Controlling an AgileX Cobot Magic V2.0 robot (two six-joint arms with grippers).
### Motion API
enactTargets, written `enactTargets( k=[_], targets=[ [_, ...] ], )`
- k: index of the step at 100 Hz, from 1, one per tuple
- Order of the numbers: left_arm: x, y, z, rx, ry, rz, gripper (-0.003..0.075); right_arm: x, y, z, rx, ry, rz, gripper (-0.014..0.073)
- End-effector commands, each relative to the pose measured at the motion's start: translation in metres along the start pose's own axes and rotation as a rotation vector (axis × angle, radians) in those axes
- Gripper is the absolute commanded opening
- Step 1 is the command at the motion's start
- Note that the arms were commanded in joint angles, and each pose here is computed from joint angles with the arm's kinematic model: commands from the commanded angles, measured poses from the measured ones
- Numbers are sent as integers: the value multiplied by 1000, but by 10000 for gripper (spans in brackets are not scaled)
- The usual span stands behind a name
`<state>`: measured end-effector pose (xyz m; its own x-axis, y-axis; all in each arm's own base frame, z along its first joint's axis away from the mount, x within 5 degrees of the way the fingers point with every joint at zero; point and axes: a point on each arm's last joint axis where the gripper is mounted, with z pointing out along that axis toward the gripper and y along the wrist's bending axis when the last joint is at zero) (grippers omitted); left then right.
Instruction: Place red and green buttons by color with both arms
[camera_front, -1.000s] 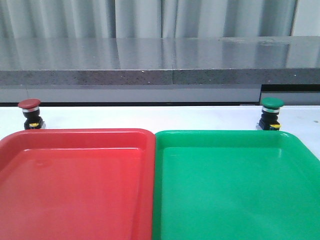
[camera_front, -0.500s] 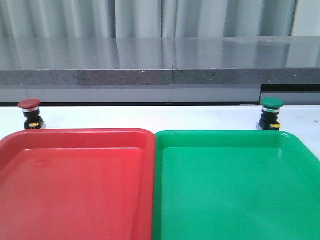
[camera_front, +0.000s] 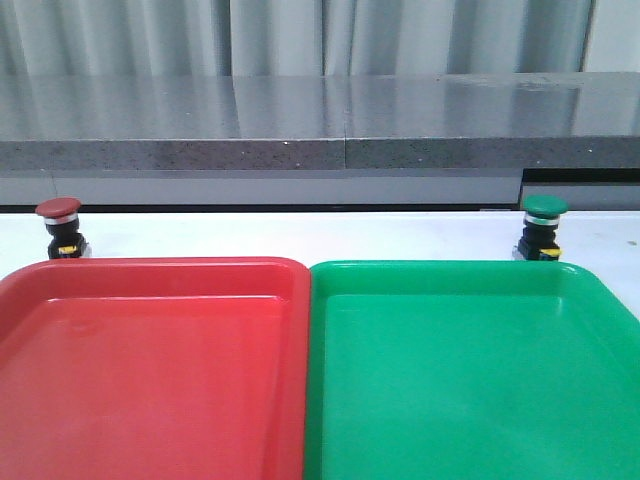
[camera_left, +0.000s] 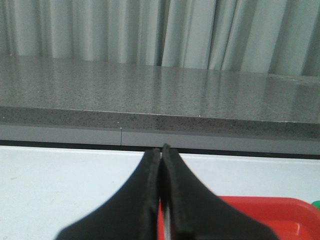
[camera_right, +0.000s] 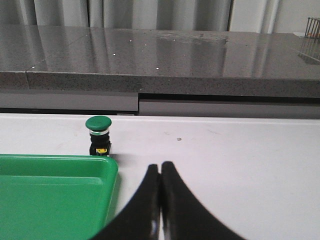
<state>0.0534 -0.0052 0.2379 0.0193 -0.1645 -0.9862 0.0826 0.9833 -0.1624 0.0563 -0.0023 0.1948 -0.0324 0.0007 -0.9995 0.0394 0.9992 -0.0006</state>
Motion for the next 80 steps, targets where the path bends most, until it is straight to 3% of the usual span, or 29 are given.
enactTargets(
  k=[1,19,40,52,64,80],
  targets=[
    [-37,-5,1,4,-100,-19,-21,-15,0,-3,-2,-119,-4,-64],
    [-81,-13,17,8,-64,-10,-20,-15,0,-3,-2,-119,-4,-64],
    [-102,-19,56,7,215,-8,-20,-15,0,-3,-2,-119,-4,-64],
    [-106,-19,83,-3,297,-12,6,-15,0,-3,-2,-119,-4,-64],
    [-104,-18,108,-15,361,-15,135,-15,0,-3,-2,-119,-4,-64],
    [-97,-16,139,-30,429,-18,440,-15,0,-3,-2,-119,-4,-64]
  ],
)
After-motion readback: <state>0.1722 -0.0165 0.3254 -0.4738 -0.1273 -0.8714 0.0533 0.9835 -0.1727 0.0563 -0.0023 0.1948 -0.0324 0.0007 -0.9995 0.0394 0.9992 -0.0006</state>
